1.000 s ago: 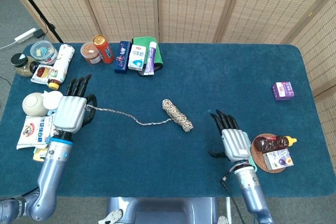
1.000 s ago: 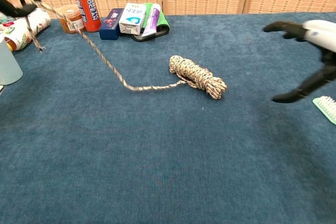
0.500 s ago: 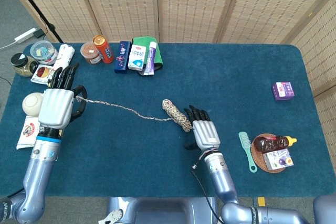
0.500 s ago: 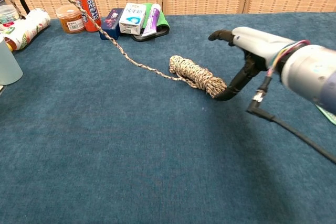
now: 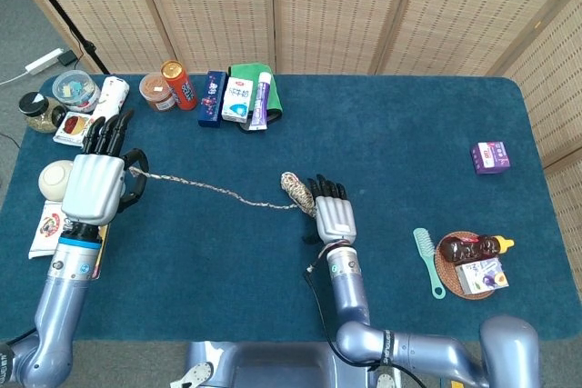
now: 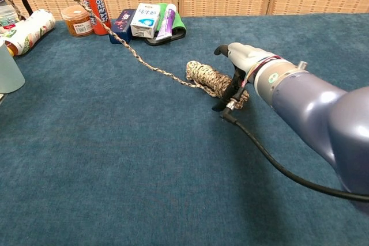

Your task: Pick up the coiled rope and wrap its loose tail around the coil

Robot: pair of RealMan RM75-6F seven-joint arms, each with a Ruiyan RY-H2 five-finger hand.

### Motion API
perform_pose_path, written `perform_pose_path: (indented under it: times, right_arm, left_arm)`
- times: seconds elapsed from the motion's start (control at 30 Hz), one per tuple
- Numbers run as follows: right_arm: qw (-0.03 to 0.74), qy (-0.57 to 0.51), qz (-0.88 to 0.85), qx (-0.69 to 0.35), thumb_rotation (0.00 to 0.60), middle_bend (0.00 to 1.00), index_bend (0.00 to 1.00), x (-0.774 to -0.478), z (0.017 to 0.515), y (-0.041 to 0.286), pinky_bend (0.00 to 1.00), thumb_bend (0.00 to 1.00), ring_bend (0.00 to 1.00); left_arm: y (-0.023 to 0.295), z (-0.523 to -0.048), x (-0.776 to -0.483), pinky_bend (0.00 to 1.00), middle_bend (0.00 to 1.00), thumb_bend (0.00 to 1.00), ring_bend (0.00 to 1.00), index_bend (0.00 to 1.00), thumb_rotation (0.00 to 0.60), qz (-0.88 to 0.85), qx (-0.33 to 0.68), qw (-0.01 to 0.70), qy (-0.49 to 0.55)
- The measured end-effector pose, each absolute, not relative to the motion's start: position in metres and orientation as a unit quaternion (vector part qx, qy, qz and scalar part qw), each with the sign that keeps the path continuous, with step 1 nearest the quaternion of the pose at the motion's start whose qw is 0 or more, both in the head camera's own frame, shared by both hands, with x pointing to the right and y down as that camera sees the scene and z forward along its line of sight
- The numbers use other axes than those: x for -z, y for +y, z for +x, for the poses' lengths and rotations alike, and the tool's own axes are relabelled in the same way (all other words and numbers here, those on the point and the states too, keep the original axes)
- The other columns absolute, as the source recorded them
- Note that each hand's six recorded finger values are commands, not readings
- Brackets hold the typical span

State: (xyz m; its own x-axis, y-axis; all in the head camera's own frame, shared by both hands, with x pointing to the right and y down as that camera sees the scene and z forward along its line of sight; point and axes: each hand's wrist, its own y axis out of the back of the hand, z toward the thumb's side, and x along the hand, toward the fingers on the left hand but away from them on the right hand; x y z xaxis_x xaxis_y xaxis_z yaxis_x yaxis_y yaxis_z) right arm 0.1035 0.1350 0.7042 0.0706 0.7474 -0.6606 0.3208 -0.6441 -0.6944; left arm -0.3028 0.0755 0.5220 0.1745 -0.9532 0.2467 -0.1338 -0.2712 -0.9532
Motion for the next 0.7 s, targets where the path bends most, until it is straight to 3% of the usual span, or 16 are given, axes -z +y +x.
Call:
perform_pose_path:
  times: [0.4,0.53,0.7]
  right_arm:
    - [0.205,-0.382,-0.687,-0.583,0.600,0.00,0.00,-0.725,0.094,0.118,0.02,0.00,0.00]
    - [0.210,-0.375,-0.688,-0.585,0.600,0.01,0.02,-0.727,0.092,0.118,0.21,0.01,0.00]
    - [0.231,-0.357,-0.681,-0.596,0.600,0.11,0.14,-0.732,0.095,0.118,0.41,0.16,0.09]
  left_arm:
    - [0.076,-0.305,-0.523,0.00,0.00,0.40,0.00,0.58,0.600,-0.637,0.481,0.426,0.426]
    - [0.076,-0.304,-0.524,0.00,0.00,0.40,0.00,0.58,0.600,-0.638,0.481,0.425,0.425]
    - [0.076,-0.303,-0.526,0.00,0.00,0.40,0.00,0.58,0.600,-0.640,0.482,0.422,0.425]
